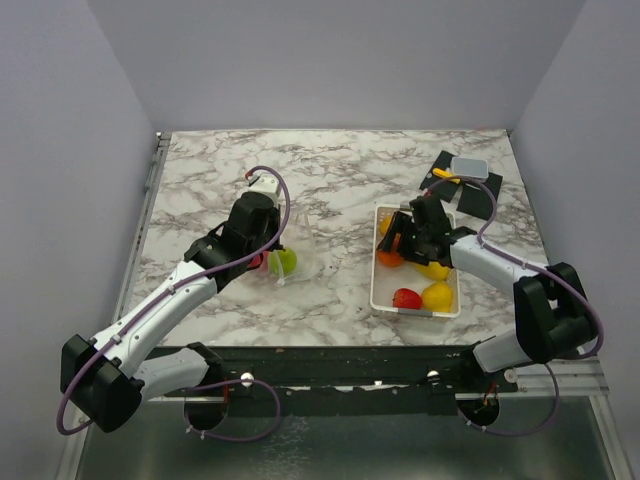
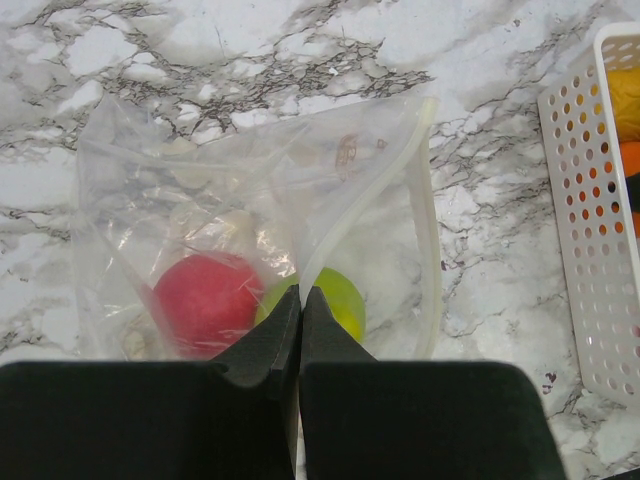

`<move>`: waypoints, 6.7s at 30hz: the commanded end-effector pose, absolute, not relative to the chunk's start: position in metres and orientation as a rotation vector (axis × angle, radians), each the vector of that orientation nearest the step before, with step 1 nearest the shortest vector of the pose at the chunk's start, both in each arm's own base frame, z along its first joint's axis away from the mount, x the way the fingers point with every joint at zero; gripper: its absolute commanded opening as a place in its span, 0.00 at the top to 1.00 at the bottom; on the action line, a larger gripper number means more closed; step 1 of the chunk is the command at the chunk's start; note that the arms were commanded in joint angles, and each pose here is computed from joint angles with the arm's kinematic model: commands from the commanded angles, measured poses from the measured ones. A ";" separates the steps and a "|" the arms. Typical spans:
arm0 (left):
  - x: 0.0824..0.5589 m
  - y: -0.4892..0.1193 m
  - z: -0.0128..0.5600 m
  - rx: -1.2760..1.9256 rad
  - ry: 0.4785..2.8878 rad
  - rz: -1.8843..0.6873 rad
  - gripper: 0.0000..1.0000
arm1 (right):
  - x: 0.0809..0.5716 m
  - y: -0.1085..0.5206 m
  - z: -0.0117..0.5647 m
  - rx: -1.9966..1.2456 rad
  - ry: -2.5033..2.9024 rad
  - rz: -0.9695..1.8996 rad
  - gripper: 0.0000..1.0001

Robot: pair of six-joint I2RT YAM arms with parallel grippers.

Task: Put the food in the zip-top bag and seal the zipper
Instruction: Pick up the fake fruit from the bin, then place the fake fruit in the zipper food storage bag, then adjust the zipper food storage bag at the center of the board.

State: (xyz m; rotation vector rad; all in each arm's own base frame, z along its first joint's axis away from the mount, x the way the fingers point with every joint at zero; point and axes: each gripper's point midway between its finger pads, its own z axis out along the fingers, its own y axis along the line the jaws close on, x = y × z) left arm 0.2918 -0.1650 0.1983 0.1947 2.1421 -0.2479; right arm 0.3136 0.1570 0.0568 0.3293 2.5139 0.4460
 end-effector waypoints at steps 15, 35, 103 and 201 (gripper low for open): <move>0.293 -0.164 0.196 0.198 2.138 -0.237 1.00 | 0.305 0.138 0.083 0.332 2.452 0.383 0.66; 0.292 -0.163 0.196 0.198 2.139 -0.237 1.00 | 0.282 0.193 0.187 0.023 2.299 0.576 0.73; 0.292 -0.165 0.193 0.205 2.153 -0.235 1.00 | 0.304 0.402 0.181 -0.260 2.309 0.643 0.10; 0.272 -0.137 0.256 0.153 2.126 -0.181 1.00 | 0.285 0.326 0.191 -0.135 2.237 0.504 0.99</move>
